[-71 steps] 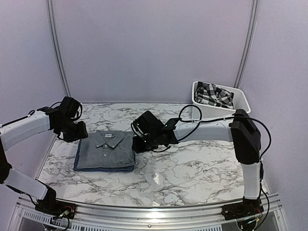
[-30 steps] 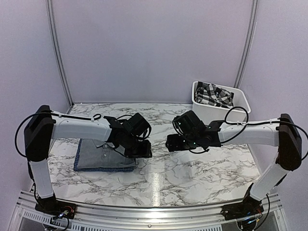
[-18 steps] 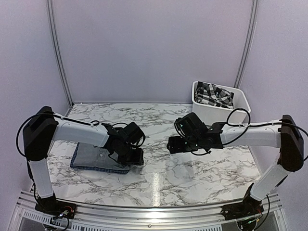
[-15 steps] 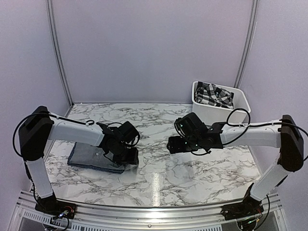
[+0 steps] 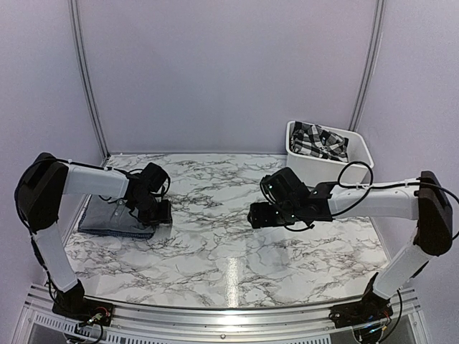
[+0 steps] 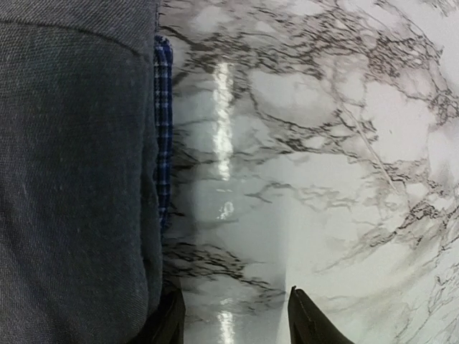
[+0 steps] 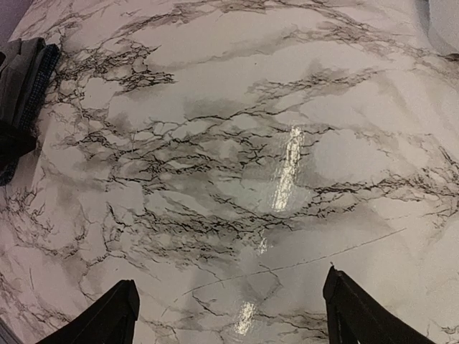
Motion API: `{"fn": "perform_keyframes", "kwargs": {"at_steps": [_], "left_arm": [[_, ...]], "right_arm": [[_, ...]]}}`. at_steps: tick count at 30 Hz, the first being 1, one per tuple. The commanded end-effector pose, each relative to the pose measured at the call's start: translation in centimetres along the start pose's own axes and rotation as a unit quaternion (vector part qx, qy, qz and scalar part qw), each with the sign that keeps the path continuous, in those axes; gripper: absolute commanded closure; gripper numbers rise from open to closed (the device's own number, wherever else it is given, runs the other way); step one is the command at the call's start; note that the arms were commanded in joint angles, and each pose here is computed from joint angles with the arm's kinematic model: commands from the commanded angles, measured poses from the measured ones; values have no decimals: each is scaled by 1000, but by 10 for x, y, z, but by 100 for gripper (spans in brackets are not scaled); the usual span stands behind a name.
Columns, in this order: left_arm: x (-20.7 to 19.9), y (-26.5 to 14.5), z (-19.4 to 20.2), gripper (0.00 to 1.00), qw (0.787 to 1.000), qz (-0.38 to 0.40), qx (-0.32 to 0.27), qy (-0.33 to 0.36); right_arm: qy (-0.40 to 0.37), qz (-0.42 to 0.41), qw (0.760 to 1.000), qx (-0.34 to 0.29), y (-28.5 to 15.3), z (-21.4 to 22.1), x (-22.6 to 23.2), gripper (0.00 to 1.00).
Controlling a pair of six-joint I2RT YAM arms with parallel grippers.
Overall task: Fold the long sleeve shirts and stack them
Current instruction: Move the square-folded shirt to the corner of the board.
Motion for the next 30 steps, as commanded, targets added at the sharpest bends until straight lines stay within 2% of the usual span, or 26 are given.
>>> {"fn": "perform_keyframes", "kwargs": {"at_steps": [1, 14, 26, 30], "left_arm": [[40, -4, 5, 48, 999, -37, 20, 1], [90, -8, -9, 49, 997, -56, 19, -41], [73, -23, -24, 47, 999, -9, 0, -36], [56, -37, -35, 40, 999, 21, -20, -19]], "right_arm": [[9, -4, 1000, -10, -5, -5, 0, 15], [4, 2, 1000, -6, -4, -4, -1, 12], [0, 7, 1000, -10, -4, -8, 0, 7], [-1, 9, 1000, -15, -3, -13, 2, 4]]}}
Point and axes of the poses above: each gripper's point midway between its finger pads, its own y axis out along the fingers, its own x axis along the line the jaws close on, z = x × y, the point moved 3 cm from there along -y, back along the fingers, and after that the axes turned 4 degrees about y, right-handed, at the moved point
